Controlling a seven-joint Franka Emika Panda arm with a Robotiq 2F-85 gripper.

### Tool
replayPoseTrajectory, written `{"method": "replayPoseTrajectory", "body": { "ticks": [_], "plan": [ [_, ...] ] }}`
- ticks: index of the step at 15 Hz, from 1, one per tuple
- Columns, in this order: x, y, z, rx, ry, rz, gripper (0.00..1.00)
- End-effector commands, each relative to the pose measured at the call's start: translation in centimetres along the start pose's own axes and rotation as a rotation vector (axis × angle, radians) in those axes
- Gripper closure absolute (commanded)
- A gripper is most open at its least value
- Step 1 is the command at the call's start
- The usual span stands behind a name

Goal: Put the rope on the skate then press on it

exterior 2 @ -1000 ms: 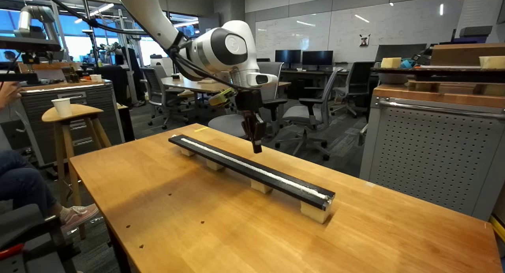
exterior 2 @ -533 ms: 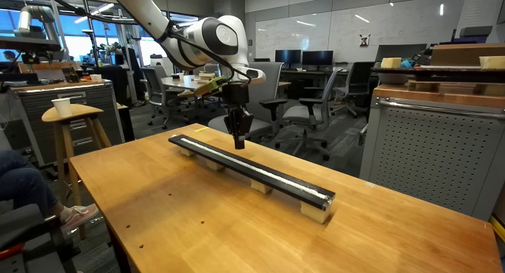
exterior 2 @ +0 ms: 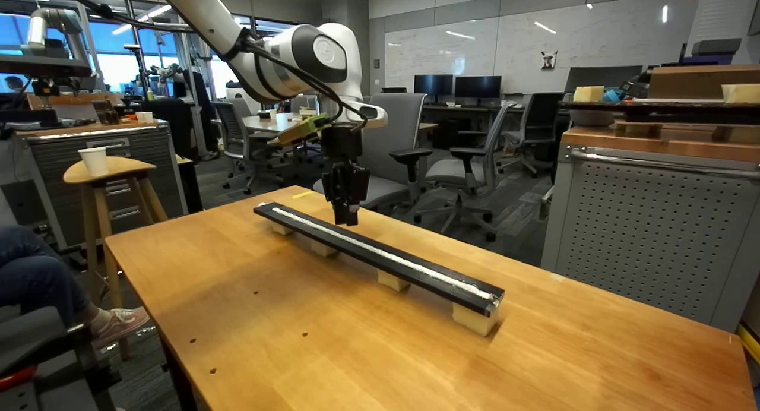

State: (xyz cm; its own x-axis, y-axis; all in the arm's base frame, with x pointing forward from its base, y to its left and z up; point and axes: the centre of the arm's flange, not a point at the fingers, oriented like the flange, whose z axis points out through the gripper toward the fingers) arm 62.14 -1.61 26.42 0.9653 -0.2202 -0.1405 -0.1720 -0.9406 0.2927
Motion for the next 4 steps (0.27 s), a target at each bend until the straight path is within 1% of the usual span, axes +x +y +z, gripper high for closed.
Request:
{"method": "replayPoseTrajectory", "body": {
  "ticks": [1, 4],
  "plan": [
    [-0.01, 0.00, 0.02, 0.000, 0.000, 0.000, 0.56],
    [-0.05, -0.01, 0.09, 0.000, -0.002, -0.001, 0.56]
  ]
}}
